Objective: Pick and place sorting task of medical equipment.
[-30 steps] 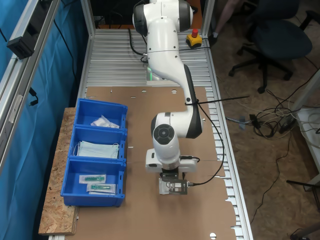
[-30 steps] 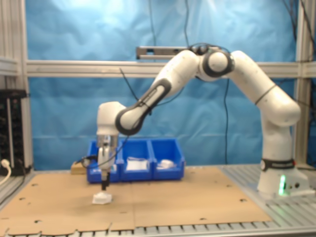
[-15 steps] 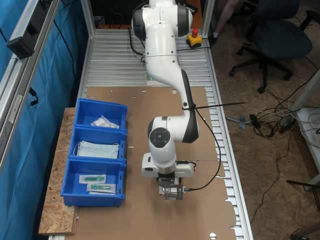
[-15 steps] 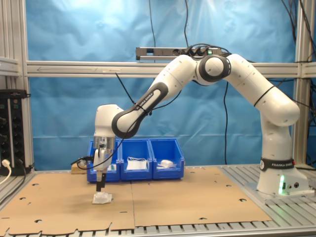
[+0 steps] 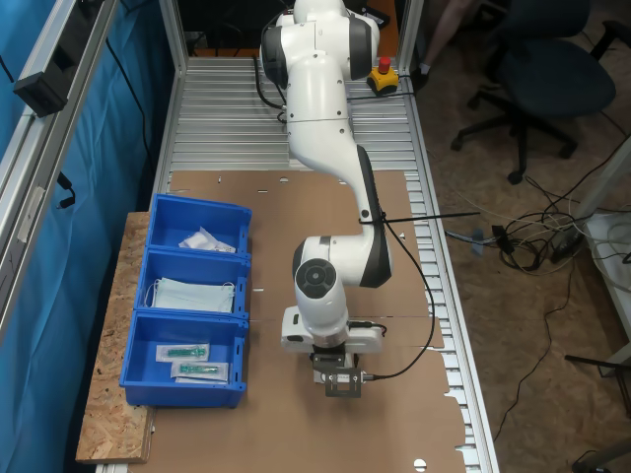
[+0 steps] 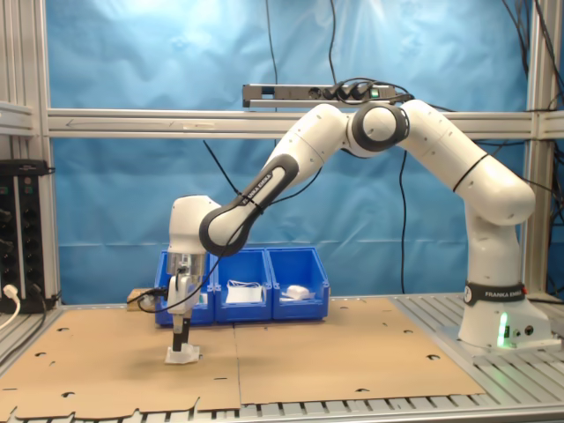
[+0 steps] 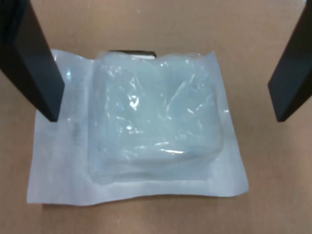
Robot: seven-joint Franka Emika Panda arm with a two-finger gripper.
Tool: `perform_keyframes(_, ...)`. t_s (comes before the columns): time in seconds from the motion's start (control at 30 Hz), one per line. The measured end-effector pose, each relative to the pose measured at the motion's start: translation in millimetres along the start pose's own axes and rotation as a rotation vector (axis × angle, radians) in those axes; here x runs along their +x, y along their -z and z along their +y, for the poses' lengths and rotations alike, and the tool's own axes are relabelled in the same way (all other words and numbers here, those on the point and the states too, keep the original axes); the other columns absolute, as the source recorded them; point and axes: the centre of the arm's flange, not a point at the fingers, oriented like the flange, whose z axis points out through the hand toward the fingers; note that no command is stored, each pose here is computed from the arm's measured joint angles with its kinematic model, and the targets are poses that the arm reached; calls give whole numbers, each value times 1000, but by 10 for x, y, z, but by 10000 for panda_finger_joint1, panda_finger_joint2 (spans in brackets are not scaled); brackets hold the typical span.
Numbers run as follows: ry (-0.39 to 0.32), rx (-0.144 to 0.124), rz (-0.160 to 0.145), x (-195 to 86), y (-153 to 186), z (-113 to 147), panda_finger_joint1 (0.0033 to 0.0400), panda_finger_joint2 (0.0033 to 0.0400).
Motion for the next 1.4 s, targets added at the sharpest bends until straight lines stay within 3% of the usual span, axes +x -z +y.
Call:
perform_keyframes(0.6, -4, -13, -15, -18, -174, 53, 400, 400)
perform_keyframes(1.4, -5, -8, -12, 0, -175, 38, 400, 400)
